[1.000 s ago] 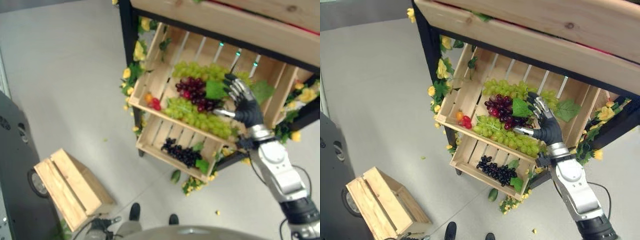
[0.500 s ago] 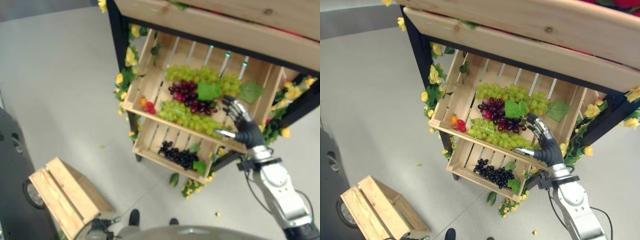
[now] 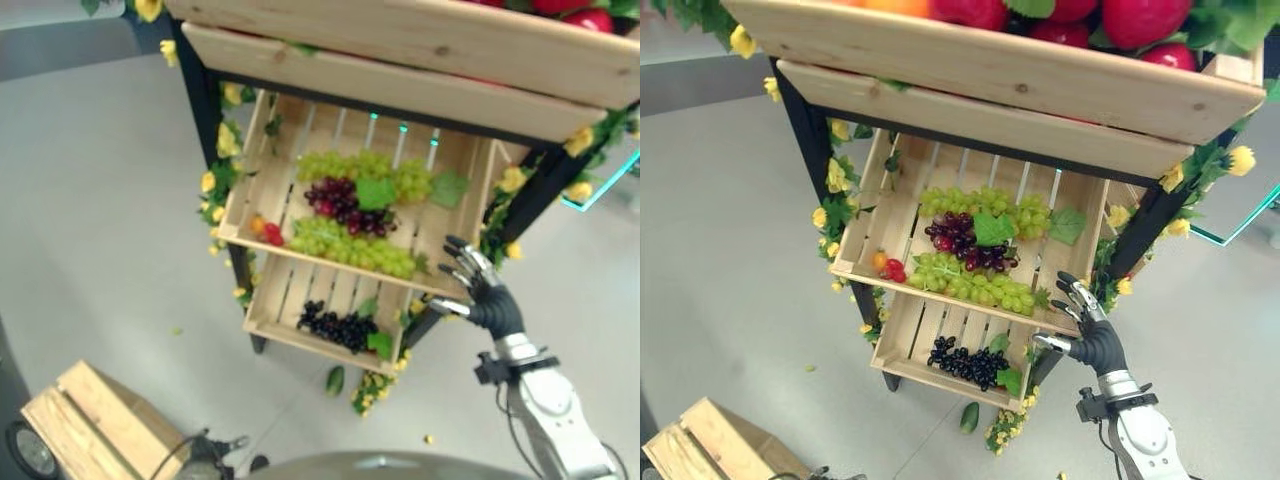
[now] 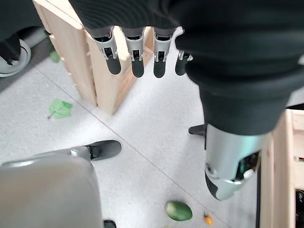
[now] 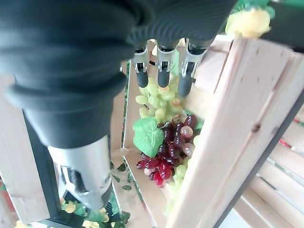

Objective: Pick up the fruits from the basket on one side to the basket on the other side

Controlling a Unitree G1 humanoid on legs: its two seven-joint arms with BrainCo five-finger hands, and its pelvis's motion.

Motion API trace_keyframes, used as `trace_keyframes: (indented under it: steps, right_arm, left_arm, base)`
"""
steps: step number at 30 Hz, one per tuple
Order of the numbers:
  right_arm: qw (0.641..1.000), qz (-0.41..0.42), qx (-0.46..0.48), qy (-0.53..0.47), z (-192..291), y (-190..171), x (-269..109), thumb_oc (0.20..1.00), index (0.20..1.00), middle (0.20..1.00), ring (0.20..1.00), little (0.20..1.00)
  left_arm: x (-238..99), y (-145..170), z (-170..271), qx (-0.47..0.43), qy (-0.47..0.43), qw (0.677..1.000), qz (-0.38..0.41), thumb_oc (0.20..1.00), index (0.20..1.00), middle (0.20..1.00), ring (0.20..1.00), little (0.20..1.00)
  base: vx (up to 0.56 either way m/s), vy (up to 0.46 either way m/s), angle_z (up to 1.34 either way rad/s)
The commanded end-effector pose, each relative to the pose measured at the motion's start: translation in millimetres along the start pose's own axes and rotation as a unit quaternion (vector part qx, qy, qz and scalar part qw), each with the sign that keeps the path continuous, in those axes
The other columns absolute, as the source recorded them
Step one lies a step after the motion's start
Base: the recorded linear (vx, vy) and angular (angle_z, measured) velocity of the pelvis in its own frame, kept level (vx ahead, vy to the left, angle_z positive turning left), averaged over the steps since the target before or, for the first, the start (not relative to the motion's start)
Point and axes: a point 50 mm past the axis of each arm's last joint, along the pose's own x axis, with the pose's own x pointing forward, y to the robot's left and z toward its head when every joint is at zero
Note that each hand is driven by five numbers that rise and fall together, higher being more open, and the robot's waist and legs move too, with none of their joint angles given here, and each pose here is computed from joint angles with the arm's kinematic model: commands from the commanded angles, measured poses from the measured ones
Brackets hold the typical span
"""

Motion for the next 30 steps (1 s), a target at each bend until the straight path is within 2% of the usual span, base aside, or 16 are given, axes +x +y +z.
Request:
trace_keyframes:
  steps: [1,3,4,6,9,15,22,27,30]
  right_arm:
    - [0.998,-0.001,-0.006,0.062,-27,4,-6,1.0,1.0,1.0,1.0,1.0]
    - [0.995,-0.003,-0.002,0.097,-43,6,-10,1.0,1.0,1.0,1.0,1.0]
    - [0.988,-0.009,-0.002,0.153,-68,9,-16,1.0,1.0,1.0,1.0,1.0]
    - [0.984,-0.009,-0.001,0.179,-79,11,-20,1.0,1.0,1.0,1.0,1.0]
    - [0.963,-0.018,-0.004,0.27,-118,18,-34,1.0,1.0,1.0,1.0,1.0]
    - [0.891,-0.029,-0.006,0.453,-180,31,-76,1.0,1.0,1.0,1.0,1.0]
    - [0.8,-0.085,0.025,0.593,-209,37,-124,1.0,1.0,1.0,1.0,1.0]
    - [0.788,-0.105,0.037,0.606,-211,33,-134,1.0,1.0,1.0,1.0,1.0]
    - [0.803,-0.093,0.023,0.589,-208,31,-126,1.0,1.0,1.0,1.0,1.0]
  left_arm:
    - [3,-2,13,0.034,-0.022,0.999,-0.003,1.0,1.0,1.0,1.0,1.0]
    - [3,-2,13,0.037,-0.024,0.999,-0.004,1.0,1.0,1.0,1.0,1.0]
    - [3,-4,15,0.038,-0.028,0.999,-0.01,1.0,1.0,1.0,1.0,1.0]
    - [3,-4,16,0.039,-0.03,0.999,-0.01,1.0,1.0,1.0,1.0,1.0]
    - [3,-6,19,0.034,-0.034,0.999,-0.018,1.0,1.0,1.0,1.0,1.0]
    - [3,-7,17,0.008,-0.027,0.999,-0.046,1.0,1.0,1.0,1.0,1.0]
    - [2,-10,12,0.007,-0.011,0.998,-0.069,1.0,1.0,1.0,1.0,1.0]
    - [2,-10,6,-0.003,-0.001,0.997,-0.071,1.0,1.0,1.0,1.0,1.0]
    - [2,-9,5,-0.003,0.002,0.997,-0.071,1.0,1.0,1.0,1.0,1.0]
  base:
    - [-0.03,0.044,-0.07]
    - [-0.03,0.052,-0.17]
    - [-0.02,0.053,-0.15]
    - [-0.02,0.045,-0.1]
    - [-0.01,0.055,-0.12]
    - [0.0,0.046,-0.15]
    - [0.02,0.035,0.02]
    - [0.03,0.027,0.04]
    - [-0.01,0.024,0.6]
